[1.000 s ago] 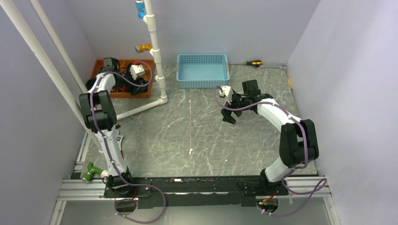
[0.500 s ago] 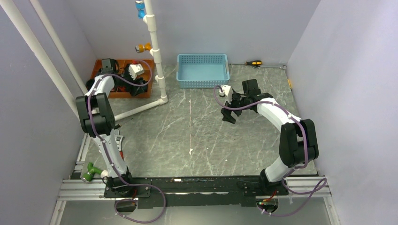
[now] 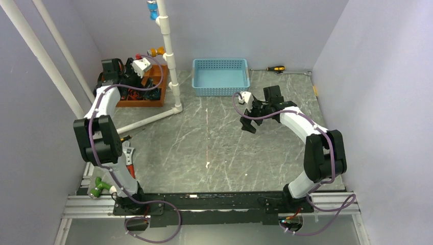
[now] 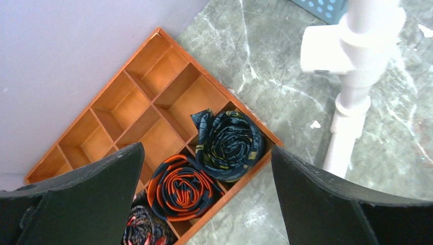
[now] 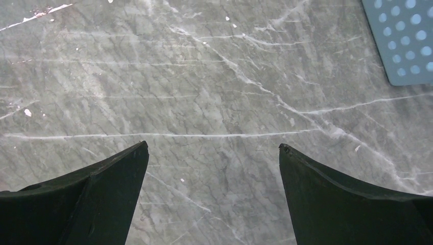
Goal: Roll the ties
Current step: Reset both arms
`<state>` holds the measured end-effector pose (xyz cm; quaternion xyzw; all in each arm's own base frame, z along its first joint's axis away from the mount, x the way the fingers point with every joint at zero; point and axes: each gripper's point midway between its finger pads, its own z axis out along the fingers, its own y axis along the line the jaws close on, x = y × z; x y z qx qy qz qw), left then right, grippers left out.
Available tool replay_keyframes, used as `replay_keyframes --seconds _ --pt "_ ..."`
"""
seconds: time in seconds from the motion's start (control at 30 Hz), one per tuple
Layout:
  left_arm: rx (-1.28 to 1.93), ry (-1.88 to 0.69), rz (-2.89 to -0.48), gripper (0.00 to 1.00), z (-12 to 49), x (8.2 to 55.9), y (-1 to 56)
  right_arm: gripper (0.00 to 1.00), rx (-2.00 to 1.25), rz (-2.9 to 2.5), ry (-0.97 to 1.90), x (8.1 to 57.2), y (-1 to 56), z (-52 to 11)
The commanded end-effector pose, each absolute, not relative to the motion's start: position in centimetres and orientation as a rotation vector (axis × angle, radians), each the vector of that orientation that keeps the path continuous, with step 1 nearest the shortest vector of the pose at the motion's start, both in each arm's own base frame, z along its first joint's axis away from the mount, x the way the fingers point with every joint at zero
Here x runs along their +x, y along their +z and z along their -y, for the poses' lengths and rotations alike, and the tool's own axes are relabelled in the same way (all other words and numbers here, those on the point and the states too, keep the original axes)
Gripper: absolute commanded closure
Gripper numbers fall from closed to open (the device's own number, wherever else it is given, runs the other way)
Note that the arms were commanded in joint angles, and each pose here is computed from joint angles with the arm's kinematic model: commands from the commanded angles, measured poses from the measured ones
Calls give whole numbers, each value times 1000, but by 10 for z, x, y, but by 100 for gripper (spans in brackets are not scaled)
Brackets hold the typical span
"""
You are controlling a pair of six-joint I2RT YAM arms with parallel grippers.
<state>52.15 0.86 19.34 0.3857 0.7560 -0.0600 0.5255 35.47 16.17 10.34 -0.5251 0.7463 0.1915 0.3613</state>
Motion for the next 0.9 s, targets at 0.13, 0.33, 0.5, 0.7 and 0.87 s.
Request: replay_keyframes --seconds 0.13,0.33,0.5,0.7,0.87 --pt "835 -95 -1856 1 14 466 229 0 -1265 -1818 400 364 152 -161" --pt "763 -249 -2058 1 36 414 220 0 -1148 -1849 324 358 173 -148" --pt "672 -168 -2086 0 39 388 215 0 -925 -1948 265 355 180 -130" --pt "687 -43 -2138 1 43 353 179 0 -665 -2085 252 339 170 -110" --pt "637 -64 -2130 1 47 333 167 0 -488 -2146 249 326 155 -89"
